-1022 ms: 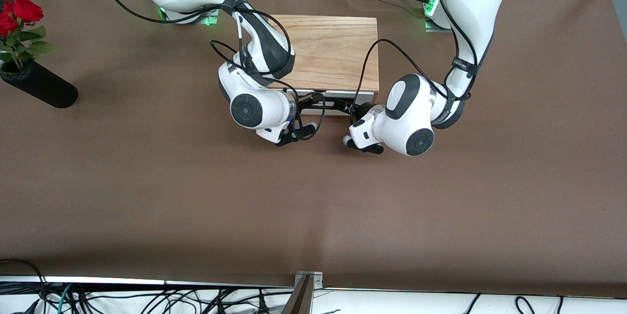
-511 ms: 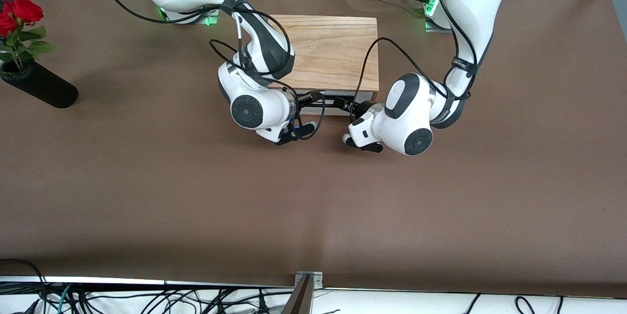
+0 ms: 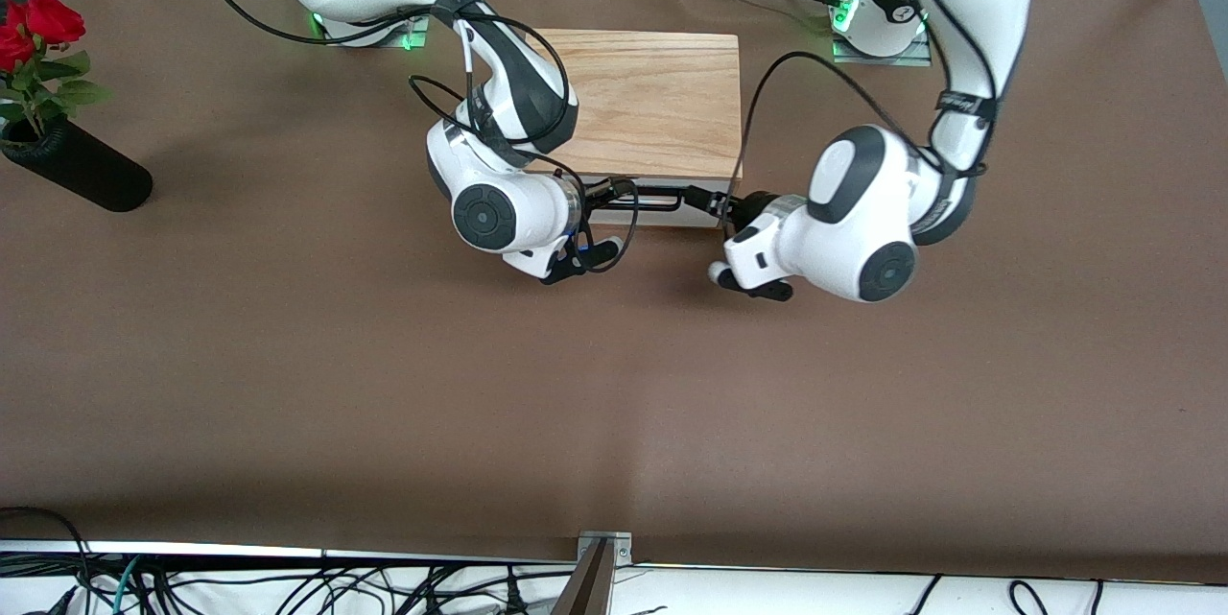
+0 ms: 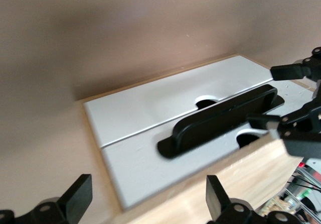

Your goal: Close drawer with both arms simultaneously

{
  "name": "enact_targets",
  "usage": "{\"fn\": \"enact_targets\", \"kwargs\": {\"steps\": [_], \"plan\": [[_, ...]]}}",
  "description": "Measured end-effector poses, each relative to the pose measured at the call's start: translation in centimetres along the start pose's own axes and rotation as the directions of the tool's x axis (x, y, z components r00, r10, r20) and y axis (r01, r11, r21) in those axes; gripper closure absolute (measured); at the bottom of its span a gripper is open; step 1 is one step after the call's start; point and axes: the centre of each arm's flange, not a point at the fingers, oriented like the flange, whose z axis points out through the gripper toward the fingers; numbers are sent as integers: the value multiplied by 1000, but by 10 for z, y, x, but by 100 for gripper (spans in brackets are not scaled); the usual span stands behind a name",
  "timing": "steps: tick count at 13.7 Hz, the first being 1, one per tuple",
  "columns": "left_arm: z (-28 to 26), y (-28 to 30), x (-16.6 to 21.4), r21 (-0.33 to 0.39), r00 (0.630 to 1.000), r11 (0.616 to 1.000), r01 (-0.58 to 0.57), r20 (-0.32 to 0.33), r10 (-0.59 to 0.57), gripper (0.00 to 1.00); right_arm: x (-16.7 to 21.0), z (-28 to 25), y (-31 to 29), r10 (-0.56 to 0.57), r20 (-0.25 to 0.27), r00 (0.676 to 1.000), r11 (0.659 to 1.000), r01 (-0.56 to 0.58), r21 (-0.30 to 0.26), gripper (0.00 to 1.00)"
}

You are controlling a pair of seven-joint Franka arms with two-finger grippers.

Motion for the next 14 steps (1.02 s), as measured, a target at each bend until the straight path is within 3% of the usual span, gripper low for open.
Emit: {"fn": "enact_targets", "kwargs": {"steps": [4, 7, 8, 11, 14], "plan": [[-77, -13, -36, 185, 998, 983, -9, -64, 21, 0, 9, -56, -1, -16, -105, 994, 1000, 14, -14, 0], [-122, -14, -64, 400, 992, 917, 11, -117, 39, 0, 12, -107, 23, -22, -204, 979, 993, -3, -122, 0], [-142, -13, -76, 434, 987, 900, 25, -153, 46, 0, 11, -124, 35, -19, -235, 972, 987, -20, -161, 0], [-205, -31, -120, 413, 970, 907, 78, -243, 28, 0, 8, -169, 78, 23, -308, 951, 968, -98, -232, 0], [-227, -35, -144, 404, 960, 909, 100, -278, 18, 0, -2, -215, 139, 113, -357, 927, 940, -216, -265, 0]]}}
